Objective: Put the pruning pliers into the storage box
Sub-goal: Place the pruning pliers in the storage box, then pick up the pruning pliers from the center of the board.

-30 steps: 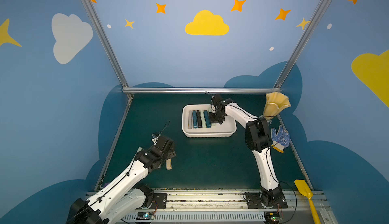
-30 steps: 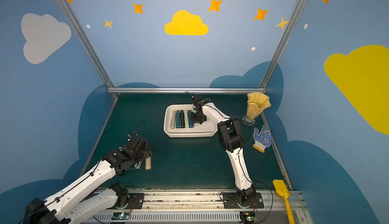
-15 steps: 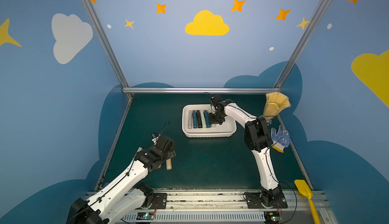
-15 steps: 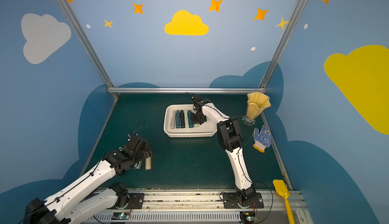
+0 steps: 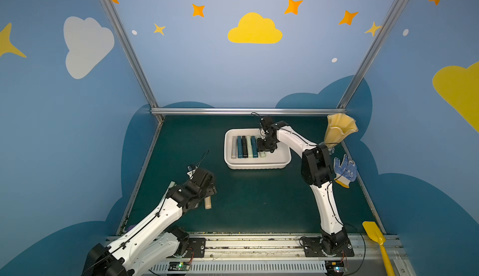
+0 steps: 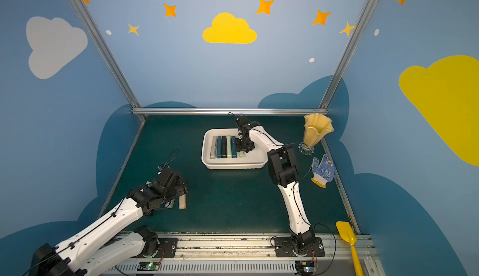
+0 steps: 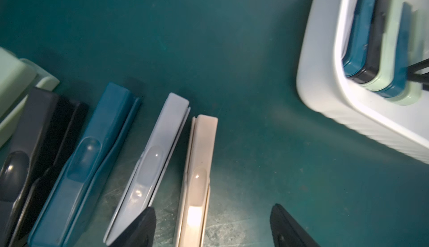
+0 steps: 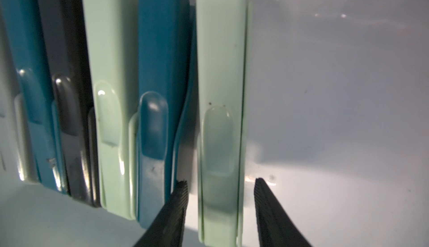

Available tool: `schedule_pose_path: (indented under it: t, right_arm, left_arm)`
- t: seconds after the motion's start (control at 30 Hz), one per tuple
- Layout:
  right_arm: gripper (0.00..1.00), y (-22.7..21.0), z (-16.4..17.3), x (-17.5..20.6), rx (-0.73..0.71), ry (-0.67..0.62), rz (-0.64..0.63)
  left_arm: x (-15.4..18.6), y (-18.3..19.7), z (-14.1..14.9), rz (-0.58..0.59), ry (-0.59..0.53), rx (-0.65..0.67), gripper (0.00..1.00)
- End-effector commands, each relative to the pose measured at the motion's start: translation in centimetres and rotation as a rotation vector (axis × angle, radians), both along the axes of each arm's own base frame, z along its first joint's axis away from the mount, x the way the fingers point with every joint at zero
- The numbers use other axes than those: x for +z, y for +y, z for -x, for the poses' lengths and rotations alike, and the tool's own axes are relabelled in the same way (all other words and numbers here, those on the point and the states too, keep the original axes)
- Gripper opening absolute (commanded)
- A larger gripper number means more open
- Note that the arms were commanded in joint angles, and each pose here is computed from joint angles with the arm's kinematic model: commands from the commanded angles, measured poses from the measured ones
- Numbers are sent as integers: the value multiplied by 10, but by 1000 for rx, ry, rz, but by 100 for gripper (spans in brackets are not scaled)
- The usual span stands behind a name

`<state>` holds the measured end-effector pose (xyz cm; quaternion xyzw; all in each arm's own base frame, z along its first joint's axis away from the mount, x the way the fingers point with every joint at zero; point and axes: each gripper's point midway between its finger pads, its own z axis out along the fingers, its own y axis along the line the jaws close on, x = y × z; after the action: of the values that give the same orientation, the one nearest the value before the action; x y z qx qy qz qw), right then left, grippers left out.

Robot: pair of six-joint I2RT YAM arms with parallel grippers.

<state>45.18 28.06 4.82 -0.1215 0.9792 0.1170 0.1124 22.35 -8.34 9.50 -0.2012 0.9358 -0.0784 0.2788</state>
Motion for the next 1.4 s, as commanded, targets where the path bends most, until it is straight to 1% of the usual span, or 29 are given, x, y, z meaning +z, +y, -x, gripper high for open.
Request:
schedule_pose_path:
  t: [0.0,0.17,0.37,0.53,0.7,0.9,1.17,1.37]
  right_arm:
    - [47,-1,-1,39,-2,-51,-23]
    - [47,-15,-2,69,-29,-111,-5]
    - [45,-34,-2,107,-71,-196,-11]
    - [44,-45,-1,124,-97,-235,-22]
    - [43,-50,1,124,-114,-232,-35]
    - [42,-53,1,123,-124,-231,-43]
    - [40,-60,3,123,-144,-234,-45]
    - [40,-76,3,124,-175,-230,-43]
  left_arm:
    - [-6,5,8,-5,28,21,79]
    - [-21,6,21,-2,78,48,80]
    - [-36,-6,28,-10,107,43,79]
    - [-46,-12,32,-43,150,35,78]
    - [-57,-14,34,-43,168,47,75]
    - [-65,-18,31,-60,189,32,70]
    - [-72,-19,28,-108,231,30,58]
    - [-74,-22,26,-123,246,19,49]
